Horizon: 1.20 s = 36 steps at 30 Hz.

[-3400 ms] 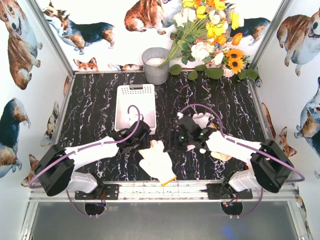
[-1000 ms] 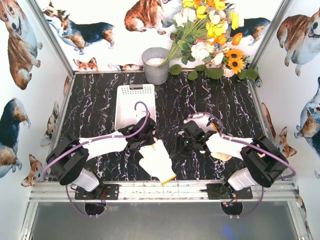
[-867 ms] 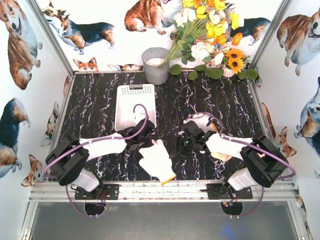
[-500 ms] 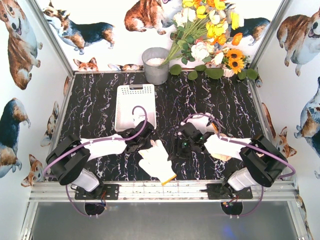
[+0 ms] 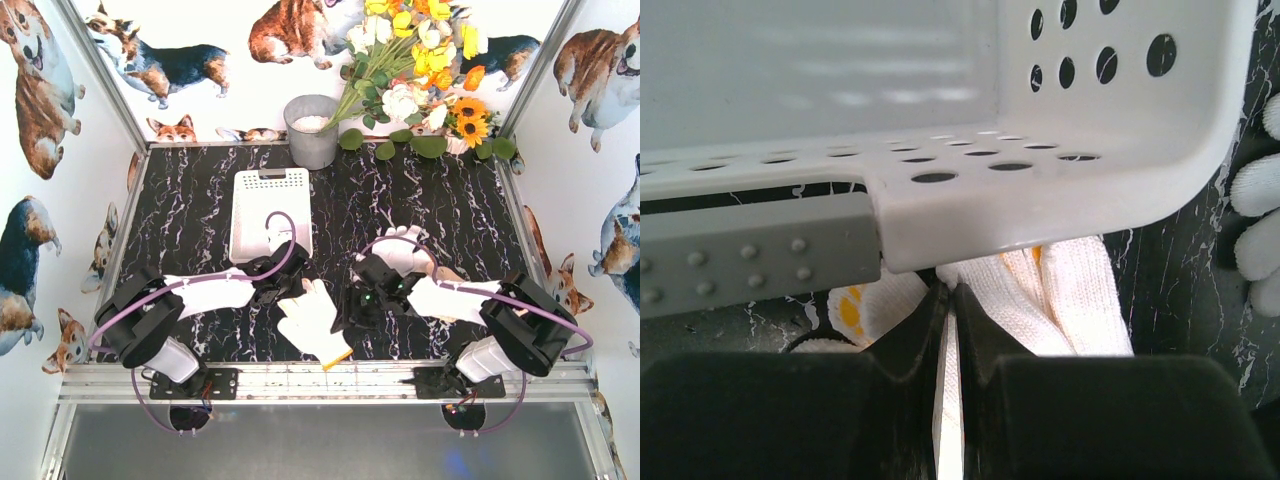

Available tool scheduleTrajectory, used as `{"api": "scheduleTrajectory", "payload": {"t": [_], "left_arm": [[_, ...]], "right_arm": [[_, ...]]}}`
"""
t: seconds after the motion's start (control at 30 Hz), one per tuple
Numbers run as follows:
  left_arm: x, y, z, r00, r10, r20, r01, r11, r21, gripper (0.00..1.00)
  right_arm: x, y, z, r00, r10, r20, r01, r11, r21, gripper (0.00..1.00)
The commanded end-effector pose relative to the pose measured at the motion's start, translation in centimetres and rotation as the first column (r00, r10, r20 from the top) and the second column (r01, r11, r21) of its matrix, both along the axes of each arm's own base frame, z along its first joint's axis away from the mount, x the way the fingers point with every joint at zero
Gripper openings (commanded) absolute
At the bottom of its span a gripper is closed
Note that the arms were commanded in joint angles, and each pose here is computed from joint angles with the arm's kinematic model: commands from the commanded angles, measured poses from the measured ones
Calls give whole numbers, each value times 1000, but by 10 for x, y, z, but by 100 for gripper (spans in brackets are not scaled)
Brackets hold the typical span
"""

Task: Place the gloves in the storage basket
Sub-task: Pair the glove with the glove.

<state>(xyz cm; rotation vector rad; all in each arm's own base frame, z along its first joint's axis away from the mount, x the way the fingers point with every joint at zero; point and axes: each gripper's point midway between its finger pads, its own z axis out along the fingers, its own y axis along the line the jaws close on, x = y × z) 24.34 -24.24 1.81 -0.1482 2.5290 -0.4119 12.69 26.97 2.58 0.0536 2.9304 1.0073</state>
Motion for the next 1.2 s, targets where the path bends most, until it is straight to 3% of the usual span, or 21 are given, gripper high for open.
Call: {"api": "scheduleTrajectory", "payload": {"t": [0.0,0.17,0.4,0.47,0.53,0.87,1.0,1.17], "left_arm": [[-5,11,-10,1000,5,-23,-4,999,32,0],[-6,4,-3,999,-24,-27,24,1000,5,7],[-9,-1,25,997,-80,-17,80,997,-13,40],[-7,-8,44,995,-98,5,98,994,-38,47],[-11,-8,53,993,-115,4,115,992,-49,51],[-52,-22,66,976,-215,-45,207,969,-135,48],[-66,-30,73,953,-302,31,303,941,-150,48],[-77,-38,84,898,-418,139,431,899,-82,50]], "right_arm": [[-19,-4,-11,999,9,-35,-10,1000,-27,46],[-25,-2,-13,999,0,-48,-2,999,-32,40],[-25,-1,-11,998,-31,-52,30,999,-23,12],[-23,0,-8,998,-43,-45,42,999,-16,3],[-21,1,-5,998,-56,-38,56,998,-6,0],[-11,4,13,990,-139,-7,139,989,43,0],[-8,7,25,980,-197,-27,198,978,70,0],[-5,6,30,953,-289,-89,295,954,59,0]]}}
